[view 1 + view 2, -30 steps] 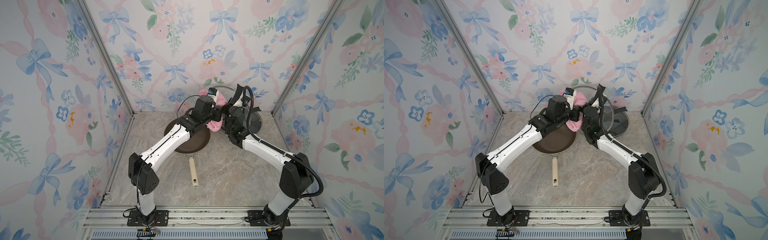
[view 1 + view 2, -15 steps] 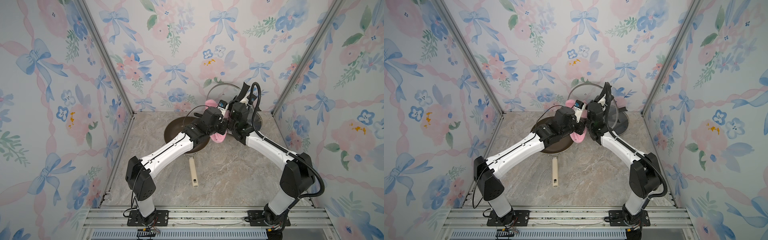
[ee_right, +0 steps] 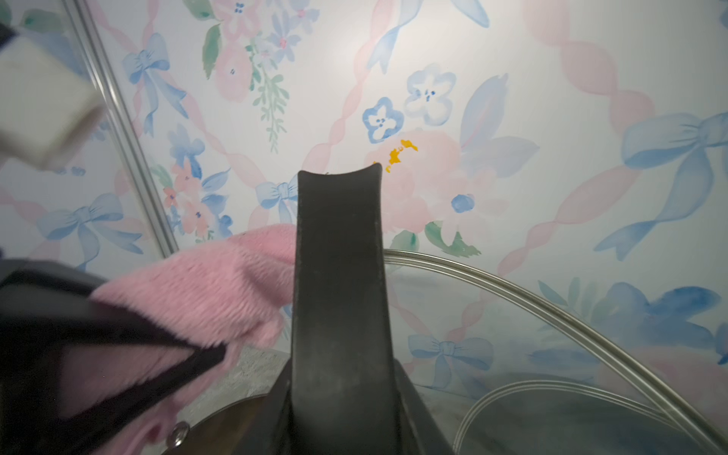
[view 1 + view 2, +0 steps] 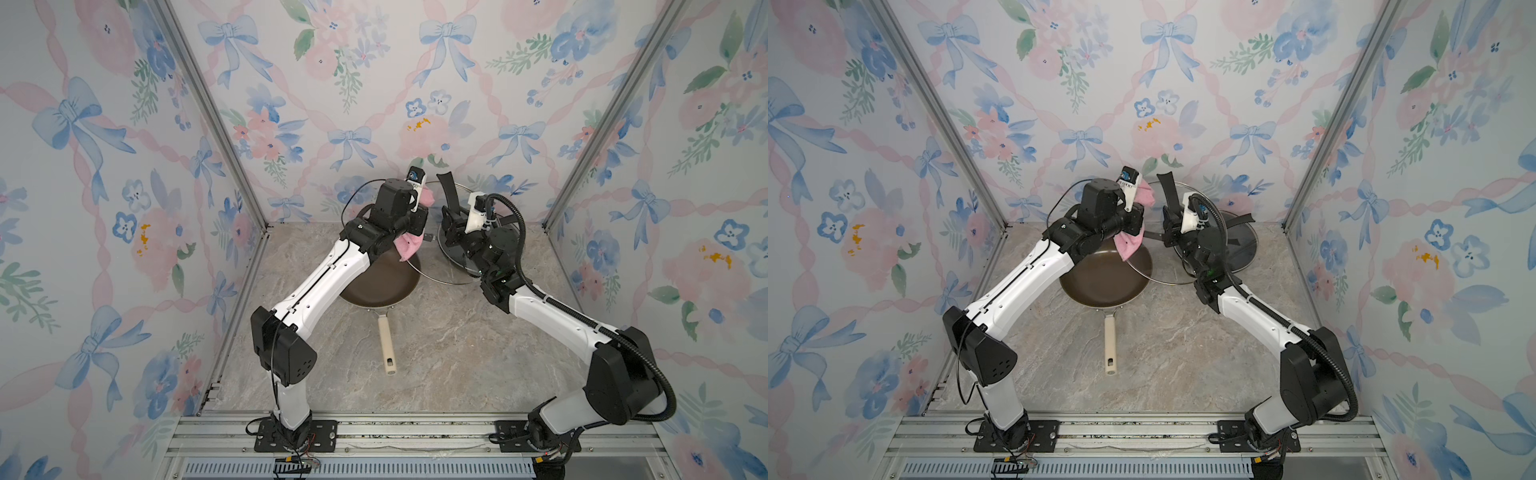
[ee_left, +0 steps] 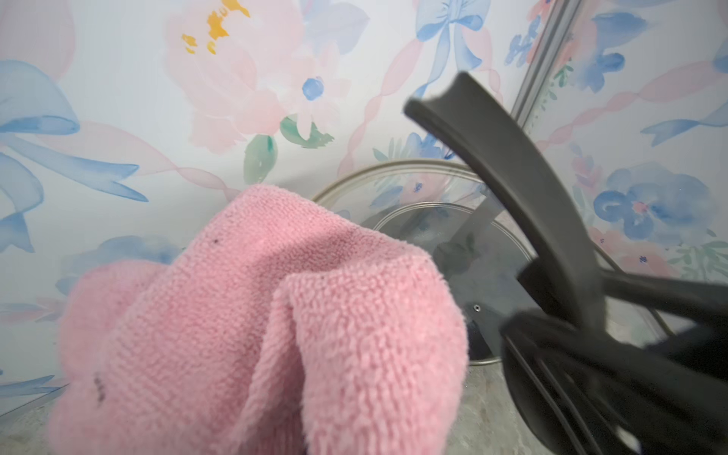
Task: Wipe the pot lid with a cloth
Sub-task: Wipe the pot lid.
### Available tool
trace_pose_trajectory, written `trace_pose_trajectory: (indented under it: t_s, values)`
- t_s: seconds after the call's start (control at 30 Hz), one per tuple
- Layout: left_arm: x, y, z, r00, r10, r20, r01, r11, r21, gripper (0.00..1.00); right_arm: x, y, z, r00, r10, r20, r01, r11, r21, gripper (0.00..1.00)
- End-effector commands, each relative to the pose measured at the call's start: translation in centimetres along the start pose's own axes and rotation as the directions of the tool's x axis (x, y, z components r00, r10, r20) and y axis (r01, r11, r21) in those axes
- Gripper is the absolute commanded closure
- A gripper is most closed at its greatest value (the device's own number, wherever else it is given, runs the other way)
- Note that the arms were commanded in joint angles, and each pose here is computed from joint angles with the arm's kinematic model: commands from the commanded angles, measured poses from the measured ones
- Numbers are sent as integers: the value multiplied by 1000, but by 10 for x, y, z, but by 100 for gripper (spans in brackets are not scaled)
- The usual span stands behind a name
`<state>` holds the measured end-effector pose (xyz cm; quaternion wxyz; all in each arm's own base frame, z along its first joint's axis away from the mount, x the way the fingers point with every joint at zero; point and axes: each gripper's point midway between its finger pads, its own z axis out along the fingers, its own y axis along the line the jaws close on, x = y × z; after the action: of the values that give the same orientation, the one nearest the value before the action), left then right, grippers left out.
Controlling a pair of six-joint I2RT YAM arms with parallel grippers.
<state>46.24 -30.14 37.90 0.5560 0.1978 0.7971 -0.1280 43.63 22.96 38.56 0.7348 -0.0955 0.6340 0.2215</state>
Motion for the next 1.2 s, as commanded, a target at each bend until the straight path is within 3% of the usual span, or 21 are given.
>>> trace_pose_trajectory:
  t_s: [0.0, 0.17, 0.3, 0.4, 0.57, 0.8, 0.93, 1.03, 1.17]
  values:
    - [19, 22, 25, 998, -9, -67, 5, 998, -55, 100, -124, 62, -53, 947, -39, 319, 127, 958, -259, 100]
    - [12, -4, 12, 999, -2, -50, 4, 999, 49, 100, -118, 58, -56, 952, -94, 292, 160, 964, -212, 100]
    - [44, -67, -9, 992, -2, -123, 31, 972, 234, 100, -122, 37, -42, 935, -64, 350, 105, 989, -102, 100]
    - [68, -90, -11, 983, -10, -182, 59, 963, 262, 100, -124, 44, -38, 931, -45, 361, 100, 986, -136, 100]
    - [67, -52, 21, 981, -61, -186, 91, 984, 153, 100, -128, 81, -56, 950, -51, 309, 155, 933, -323, 100]
    - [41, 30, 43, 978, -170, -119, 172, 985, 2, 100, -129, 73, -92, 958, -120, 260, 199, 932, -302, 100]
    - [21, 38, 23, 983, -170, -73, 170, 985, -1, 100, -123, 46, -90, 965, -136, 225, 176, 969, -170, 100]
    - [-3, 33, -5, 985, -172, -16, 172, 985, 22, 100, -122, 19, -76, 967, -54, 250, 64, 997, -32, 100]
    - [-34, 18, -45, 989, -123, 76, 123, 992, 10, 100, -104, -24, -48, 958, 44, 284, -111, 968, 227, 100]
